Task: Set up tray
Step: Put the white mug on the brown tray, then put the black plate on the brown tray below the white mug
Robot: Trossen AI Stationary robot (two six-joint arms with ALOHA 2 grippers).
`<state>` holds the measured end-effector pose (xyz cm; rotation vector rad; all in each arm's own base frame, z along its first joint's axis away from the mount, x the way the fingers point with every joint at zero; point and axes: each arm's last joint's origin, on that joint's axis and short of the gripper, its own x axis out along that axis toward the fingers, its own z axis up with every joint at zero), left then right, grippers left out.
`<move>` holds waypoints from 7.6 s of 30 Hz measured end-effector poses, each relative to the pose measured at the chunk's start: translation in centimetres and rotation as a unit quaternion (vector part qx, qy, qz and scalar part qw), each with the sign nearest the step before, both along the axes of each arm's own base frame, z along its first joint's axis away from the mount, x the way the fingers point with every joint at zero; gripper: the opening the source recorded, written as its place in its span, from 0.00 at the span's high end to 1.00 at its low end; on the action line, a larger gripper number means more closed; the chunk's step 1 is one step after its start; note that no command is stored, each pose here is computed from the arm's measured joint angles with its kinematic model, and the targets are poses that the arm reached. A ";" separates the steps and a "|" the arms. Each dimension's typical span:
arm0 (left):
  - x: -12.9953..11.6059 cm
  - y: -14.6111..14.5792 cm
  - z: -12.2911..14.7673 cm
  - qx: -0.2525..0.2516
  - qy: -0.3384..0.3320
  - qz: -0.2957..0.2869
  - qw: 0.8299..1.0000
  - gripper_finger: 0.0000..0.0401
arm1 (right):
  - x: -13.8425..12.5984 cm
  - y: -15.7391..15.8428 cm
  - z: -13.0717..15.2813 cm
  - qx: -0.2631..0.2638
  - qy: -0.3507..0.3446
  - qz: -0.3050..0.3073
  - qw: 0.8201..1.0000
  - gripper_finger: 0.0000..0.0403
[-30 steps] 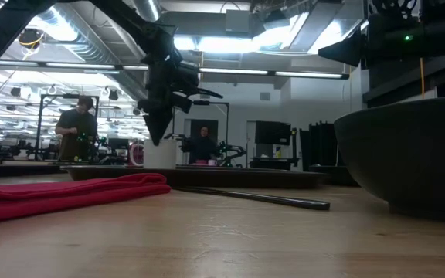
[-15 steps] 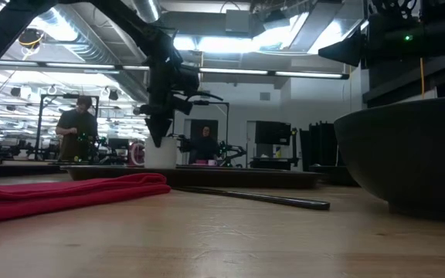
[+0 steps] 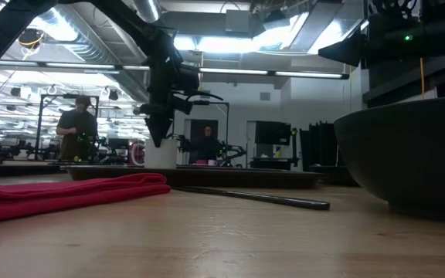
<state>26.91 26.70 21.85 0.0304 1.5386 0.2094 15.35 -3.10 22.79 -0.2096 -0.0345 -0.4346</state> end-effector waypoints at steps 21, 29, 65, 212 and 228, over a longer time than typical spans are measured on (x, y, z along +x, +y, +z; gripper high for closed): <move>-1.0 -3.2 6.0 0.026 -0.070 0.002 0.997 0.73 | 0.0 0.0 0.0 -0.001 0.001 0.000 1.000 0.94; 0.1 -6.0 8.2 0.004 -0.149 0.018 0.989 0.82 | 0.0 0.0 0.0 -0.001 0.001 0.000 1.000 0.94; -5.1 -16.1 -0.5 0.067 -0.438 -0.074 0.893 0.99 | -0.1 -0.4 -0.3 0.143 0.041 -0.076 0.986 0.94; -5.9 -15.1 -0.2 0.097 -0.463 0.005 0.881 0.99 | 1.4 -26.4 -4.9 0.379 0.689 -0.143 0.602 0.65; -5.9 -15.1 -0.2 0.091 -0.466 0.015 0.880 0.99 | 1.7 -26.7 -5.3 0.367 0.680 -0.156 0.615 0.65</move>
